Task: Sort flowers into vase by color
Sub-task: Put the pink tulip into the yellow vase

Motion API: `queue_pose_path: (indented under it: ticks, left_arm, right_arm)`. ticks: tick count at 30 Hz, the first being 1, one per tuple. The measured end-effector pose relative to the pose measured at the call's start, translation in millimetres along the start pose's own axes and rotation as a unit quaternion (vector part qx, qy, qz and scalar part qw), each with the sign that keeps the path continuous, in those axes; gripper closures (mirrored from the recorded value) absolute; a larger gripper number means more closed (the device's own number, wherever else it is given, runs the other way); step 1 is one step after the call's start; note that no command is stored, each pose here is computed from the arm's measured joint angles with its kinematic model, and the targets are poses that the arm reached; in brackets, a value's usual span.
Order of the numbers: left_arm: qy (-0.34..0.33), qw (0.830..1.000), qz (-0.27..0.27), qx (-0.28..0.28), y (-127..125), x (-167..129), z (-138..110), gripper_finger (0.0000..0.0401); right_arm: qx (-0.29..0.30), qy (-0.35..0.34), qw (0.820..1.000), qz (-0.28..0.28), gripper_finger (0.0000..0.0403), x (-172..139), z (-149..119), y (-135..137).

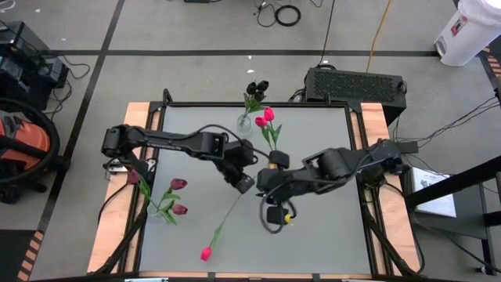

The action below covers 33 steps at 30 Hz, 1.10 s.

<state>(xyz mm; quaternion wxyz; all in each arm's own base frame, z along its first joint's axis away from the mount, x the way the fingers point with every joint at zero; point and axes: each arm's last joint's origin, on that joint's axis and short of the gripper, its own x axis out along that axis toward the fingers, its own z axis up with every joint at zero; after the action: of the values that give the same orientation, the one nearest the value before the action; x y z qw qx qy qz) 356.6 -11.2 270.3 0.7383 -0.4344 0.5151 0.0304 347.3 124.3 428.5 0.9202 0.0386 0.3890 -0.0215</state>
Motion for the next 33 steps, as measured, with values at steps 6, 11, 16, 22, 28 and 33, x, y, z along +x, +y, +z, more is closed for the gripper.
queue_pose_path:
  ticks: [6,11,16,22,28,33]
  left_arm:
    - [-0.005,0.999,0.008,0.035,-12,-26,8,0.0401]
    - [-0.026,0.998,-0.004,0.064,-26,-51,15,0.0401]
    - [-0.058,0.994,-0.035,0.086,-44,-75,20,0.0401]
    - [-0.090,0.986,-0.081,0.114,-66,-102,22,0.0401]
    - [-0.112,0.976,-0.109,0.153,-84,-120,16,0.0401]
    - [-0.096,0.967,-0.142,0.187,-96,-127,8,0.0401]
  right_arm:
    - [0.014,-0.044,0.999,0.014,0.0307,-44,1,-12]
    - [0.015,-0.054,0.998,0.016,0.0307,-78,-5,-25]
    - [0.001,-0.010,1.000,-0.001,0.0307,-97,-21,-36]
    - [-0.042,-0.005,0.999,-0.028,0.0307,-101,-24,-40]
    - [-0.036,-0.042,0.998,-0.025,0.0307,-91,-12,-39]
    - [-0.012,-0.090,0.996,-0.021,0.0307,-86,1,-42]
